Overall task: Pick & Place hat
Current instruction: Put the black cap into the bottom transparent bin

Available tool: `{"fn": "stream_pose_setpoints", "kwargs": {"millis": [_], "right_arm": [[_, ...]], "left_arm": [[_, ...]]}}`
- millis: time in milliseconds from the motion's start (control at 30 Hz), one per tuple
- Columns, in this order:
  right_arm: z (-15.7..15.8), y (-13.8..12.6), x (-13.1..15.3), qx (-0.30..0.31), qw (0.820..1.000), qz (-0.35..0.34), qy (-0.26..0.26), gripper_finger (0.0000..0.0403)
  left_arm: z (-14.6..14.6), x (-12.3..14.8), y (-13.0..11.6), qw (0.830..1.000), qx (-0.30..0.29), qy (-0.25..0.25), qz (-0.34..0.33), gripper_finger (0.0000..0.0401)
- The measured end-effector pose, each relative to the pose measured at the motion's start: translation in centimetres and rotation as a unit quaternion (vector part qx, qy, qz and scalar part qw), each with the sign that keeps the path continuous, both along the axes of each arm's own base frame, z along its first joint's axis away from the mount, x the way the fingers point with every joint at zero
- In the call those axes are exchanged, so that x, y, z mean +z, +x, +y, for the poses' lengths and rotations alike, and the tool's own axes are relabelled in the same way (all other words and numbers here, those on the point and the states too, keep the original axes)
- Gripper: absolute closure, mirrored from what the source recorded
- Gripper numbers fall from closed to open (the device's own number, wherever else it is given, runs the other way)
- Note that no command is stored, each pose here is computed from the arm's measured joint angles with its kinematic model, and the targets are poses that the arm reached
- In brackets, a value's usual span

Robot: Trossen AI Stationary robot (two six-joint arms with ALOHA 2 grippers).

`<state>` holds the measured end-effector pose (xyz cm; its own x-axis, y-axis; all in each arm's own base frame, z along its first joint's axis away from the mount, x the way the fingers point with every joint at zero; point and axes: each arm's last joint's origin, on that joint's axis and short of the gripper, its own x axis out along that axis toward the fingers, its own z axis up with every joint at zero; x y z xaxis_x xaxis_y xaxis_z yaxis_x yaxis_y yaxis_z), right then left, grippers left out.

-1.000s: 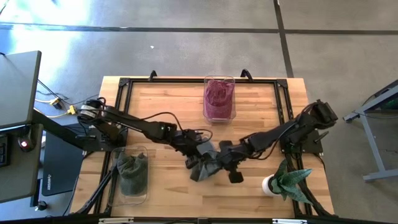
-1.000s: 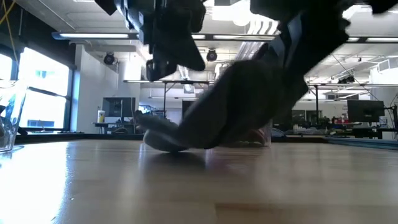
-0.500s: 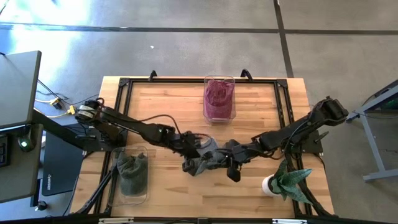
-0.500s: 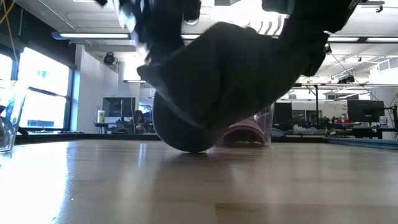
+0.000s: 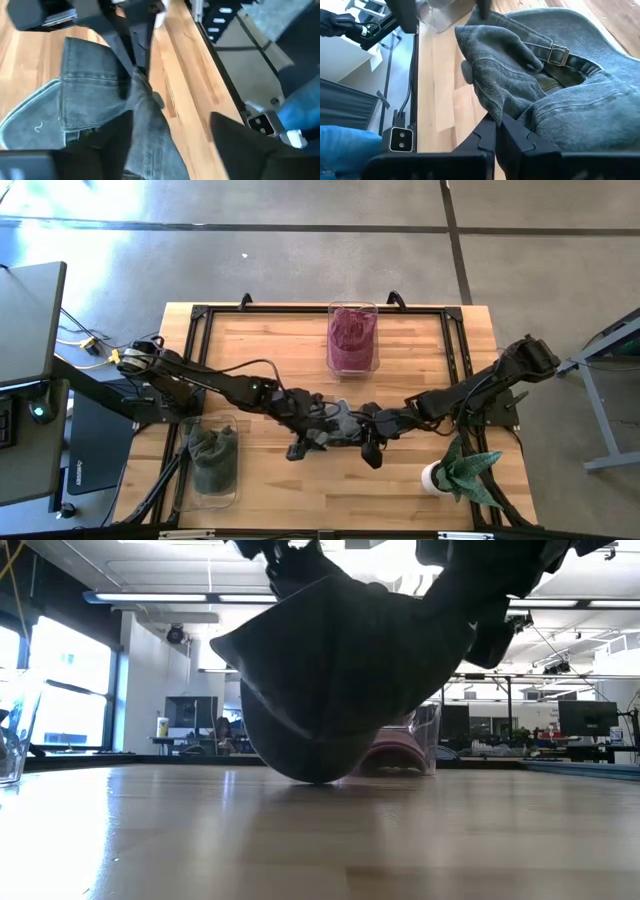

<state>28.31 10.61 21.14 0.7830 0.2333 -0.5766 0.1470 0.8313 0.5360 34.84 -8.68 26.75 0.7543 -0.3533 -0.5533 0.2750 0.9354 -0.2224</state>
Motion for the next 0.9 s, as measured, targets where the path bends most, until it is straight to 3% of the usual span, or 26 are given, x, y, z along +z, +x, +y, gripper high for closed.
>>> {"fn": "stream_pose_setpoints", "kwargs": {"millis": [133, 233, 300, 433, 600, 767, 900], "right_arm": [[0.0, 0.0, 0.0, 0.005, 1.0, -0.002, -0.004, 0.0398], [-0.1, 0.0, 0.1, 0.005, 1.0, -0.002, -0.002, 0.0395], [-0.3, 0.0, 0.3, 0.002, 1.0, -0.006, 0.0, 0.0398], [-0.9, -0.1, 1.1, 0.0, 1.0, -0.022, -0.003, 0.0398], [-1.6, -0.1, 1.5, -0.001, 1.0, -0.026, 0.003, 0.0396], [-1.7, 0.0, 1.7, 0.03, 0.999, -0.027, 0.027, 0.0399], [-1.3, 0.1, 2.1, 0.08, 0.994, -0.04, 0.067, 0.0394]], "left_arm": [[-0.3, -2.3, 0.3, 0.998, 0.025, -0.002, 0.061, 0.0087], [-1.5, -2.7, 0.8, 0.998, 0.018, -0.012, 0.059, 0.0079], [-2.2, -3.6, 0.3, 0.996, 0.014, -0.008, 0.092, 0.0087], [-3.2, -3.5, -0.1, 0.994, 0.033, -0.016, 0.099, 0.0132], [-3.1, -3.7, -0.1, 0.993, 0.044, -0.009, 0.106, 0.0218], [-3.2, -3.7, -0.2, 0.994, 0.025, -0.016, 0.108, 0.0299], [-3.2, -3.6, -0.2, 0.996, -0.011, 0.021, 0.09, 0.0361]]}}
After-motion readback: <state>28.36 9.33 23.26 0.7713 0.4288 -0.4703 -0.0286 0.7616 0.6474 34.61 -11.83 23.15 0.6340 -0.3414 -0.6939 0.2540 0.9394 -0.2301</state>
